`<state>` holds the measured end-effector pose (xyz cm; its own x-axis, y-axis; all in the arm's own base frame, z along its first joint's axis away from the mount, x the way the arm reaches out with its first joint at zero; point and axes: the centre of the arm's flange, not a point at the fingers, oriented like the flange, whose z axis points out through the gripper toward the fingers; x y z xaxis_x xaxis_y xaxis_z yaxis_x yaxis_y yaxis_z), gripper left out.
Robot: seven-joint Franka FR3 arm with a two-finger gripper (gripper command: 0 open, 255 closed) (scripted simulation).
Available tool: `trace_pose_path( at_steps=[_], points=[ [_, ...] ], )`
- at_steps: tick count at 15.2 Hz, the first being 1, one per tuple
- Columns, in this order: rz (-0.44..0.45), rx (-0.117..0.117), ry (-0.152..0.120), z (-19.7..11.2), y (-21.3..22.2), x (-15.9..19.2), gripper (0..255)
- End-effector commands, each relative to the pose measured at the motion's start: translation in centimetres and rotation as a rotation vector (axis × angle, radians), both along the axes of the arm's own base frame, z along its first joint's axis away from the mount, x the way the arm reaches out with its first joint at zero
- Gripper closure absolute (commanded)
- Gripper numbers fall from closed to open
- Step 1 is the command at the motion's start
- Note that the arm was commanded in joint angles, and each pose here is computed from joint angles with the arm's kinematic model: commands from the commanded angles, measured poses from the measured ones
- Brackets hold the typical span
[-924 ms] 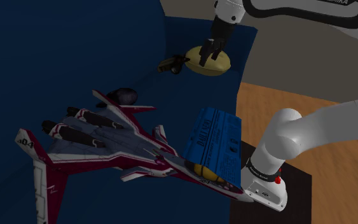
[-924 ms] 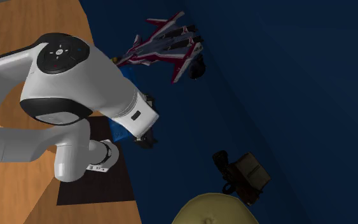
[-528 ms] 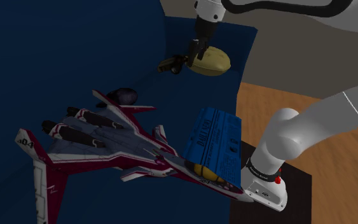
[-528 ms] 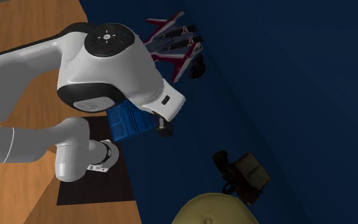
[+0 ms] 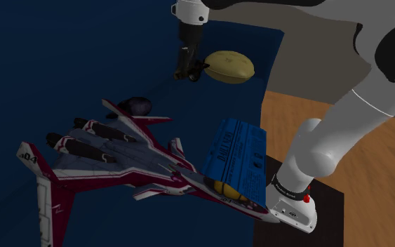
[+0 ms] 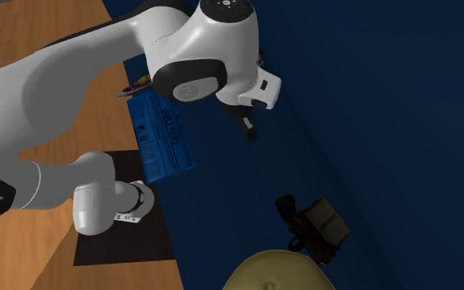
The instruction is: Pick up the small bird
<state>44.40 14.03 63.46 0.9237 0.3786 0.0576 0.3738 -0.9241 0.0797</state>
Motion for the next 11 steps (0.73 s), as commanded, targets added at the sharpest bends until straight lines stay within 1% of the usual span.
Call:
trace_pose_path(
  at_steps=[1,6,11],
  points=[
    [0.071,-0.007,0.037,-0.5,2.1,2.2,0],
    [0.244,-0.025,0.123,-2.4,8.3,5.7,0],
    [0.417,-0.043,0.209,-4.5,14.9,7.9,0]
  ],
)
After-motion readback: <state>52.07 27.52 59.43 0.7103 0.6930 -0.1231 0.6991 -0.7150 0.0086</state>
